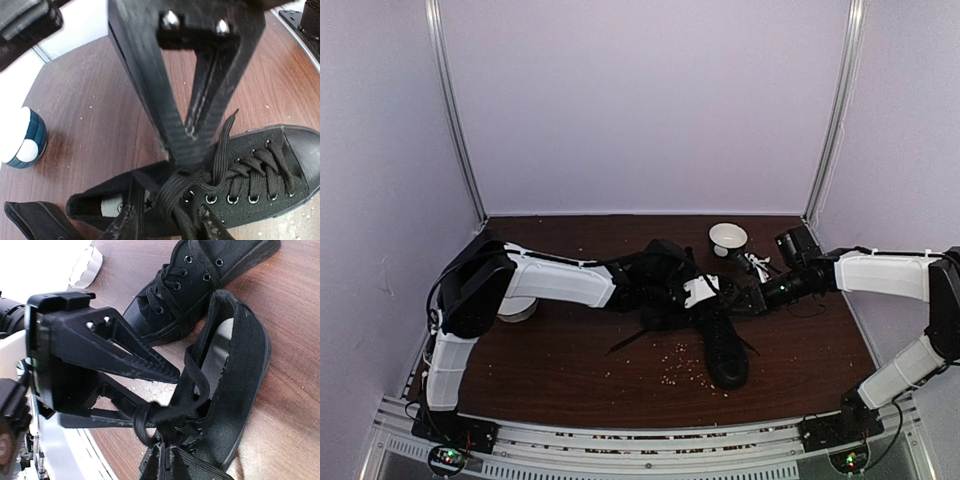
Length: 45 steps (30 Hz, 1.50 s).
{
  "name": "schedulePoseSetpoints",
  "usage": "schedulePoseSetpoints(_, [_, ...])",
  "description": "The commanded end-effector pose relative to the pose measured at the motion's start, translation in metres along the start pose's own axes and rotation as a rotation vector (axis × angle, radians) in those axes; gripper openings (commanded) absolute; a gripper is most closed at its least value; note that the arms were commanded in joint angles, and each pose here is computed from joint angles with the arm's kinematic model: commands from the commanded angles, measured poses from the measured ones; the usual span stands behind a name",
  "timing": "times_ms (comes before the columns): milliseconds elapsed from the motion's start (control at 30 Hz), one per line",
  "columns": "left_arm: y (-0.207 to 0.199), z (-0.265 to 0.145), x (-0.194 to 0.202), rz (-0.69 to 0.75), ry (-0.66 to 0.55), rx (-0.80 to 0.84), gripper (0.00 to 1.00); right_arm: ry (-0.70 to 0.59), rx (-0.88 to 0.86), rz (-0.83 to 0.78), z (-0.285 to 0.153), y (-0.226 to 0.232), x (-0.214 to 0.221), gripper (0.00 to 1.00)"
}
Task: Tie the shoes
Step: Adjust the loop with the shoelace on the shoe.
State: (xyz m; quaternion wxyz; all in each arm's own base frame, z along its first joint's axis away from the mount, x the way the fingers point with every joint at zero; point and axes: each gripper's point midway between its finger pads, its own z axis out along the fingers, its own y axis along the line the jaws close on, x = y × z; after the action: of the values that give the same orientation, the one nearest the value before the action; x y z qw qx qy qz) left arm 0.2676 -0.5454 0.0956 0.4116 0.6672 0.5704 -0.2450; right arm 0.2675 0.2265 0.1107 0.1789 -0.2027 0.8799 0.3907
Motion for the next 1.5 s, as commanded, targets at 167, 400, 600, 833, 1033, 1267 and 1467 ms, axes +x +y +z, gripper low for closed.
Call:
schedulePoseSetpoints(167, [0.013,-0.023,-0.01,0.029,-0.001,-0.036,0.41,-0.026,0.008,-0.041,-0.007,0.005,-0.013,0.0])
schedulePoseSetpoints(400, [0.014,-0.024,-0.005,0.026,0.007,-0.051,0.37,-0.03,0.001,-0.035,-0.002,0.003,-0.015,0.0])
schedulePoseSetpoints(600, [0.016,-0.01,-0.011,0.02,-0.02,-0.03,0.38,-0.035,-0.008,-0.039,0.006,0.0,-0.02,0.07])
schedulePoseSetpoints(833, [0.015,0.001,-0.015,-0.002,-0.056,-0.007,0.21,-0.033,-0.039,-0.034,0.011,0.001,-0.018,0.14])
schedulePoseSetpoints(1033, [0.014,0.006,-0.015,-0.012,-0.064,0.005,0.08,-0.028,-0.049,-0.024,0.017,-0.001,-0.018,0.15])
schedulePoseSetpoints(1267, [0.012,0.008,-0.021,-0.032,-0.102,0.015,0.0,-0.034,-0.092,-0.005,0.021,0.003,-0.016,0.2])
schedulePoseSetpoints(1467, [0.016,0.006,-0.031,-0.063,-0.155,-0.002,0.0,-0.012,-0.096,0.011,0.026,0.0,-0.007,0.22])
